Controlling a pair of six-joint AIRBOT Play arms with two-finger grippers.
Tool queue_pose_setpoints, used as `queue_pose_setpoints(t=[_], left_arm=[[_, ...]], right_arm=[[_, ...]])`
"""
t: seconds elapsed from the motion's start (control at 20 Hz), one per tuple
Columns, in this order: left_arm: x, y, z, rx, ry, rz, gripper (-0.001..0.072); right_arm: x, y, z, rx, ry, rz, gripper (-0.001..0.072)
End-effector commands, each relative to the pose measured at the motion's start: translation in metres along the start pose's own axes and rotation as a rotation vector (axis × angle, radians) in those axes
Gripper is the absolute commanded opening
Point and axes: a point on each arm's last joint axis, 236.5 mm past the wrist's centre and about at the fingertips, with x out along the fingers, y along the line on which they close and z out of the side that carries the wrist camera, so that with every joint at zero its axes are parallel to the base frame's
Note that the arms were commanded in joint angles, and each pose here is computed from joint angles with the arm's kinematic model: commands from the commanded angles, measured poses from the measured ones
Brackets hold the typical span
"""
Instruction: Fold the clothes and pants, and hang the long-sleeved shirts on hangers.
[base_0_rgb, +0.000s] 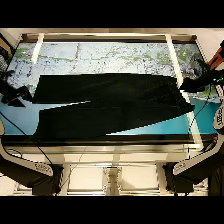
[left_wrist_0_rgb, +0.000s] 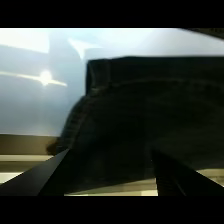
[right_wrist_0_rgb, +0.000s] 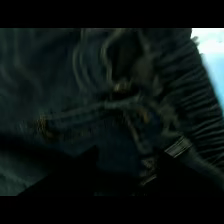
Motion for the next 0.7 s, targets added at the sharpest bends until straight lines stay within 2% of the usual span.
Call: queue_pose_setpoints(t=[0.0, 0.3, 0.55, 0.65], left_arm=[[0.033, 0.002, -0.013, 0.055, 0.086, 0.061, 0.0537], [0.064, 0.02, -0.005, 0.056, 0.06, 0.12, 0.0537], [0.086, 0.008, 0.01, 0.111, -0.003, 0.061, 0.0533], [0.088, 0.009, 0.013, 0.111, -0.01, 0.062, 0.0488]], right_arm=[[0.016, 0.002, -0.037, -0.014, 0.088, 0.036, 0.0398], [-0.009, 0.004, -0.045, -0.011, 0.043, 0.025, 0.0398], [-0.036, 0.011, -0.039, -0.036, -0.021, -0.005, 0.0398], [-0.043, 0.013, -0.038, -0.043, -0.035, -0.013, 0.0398]])
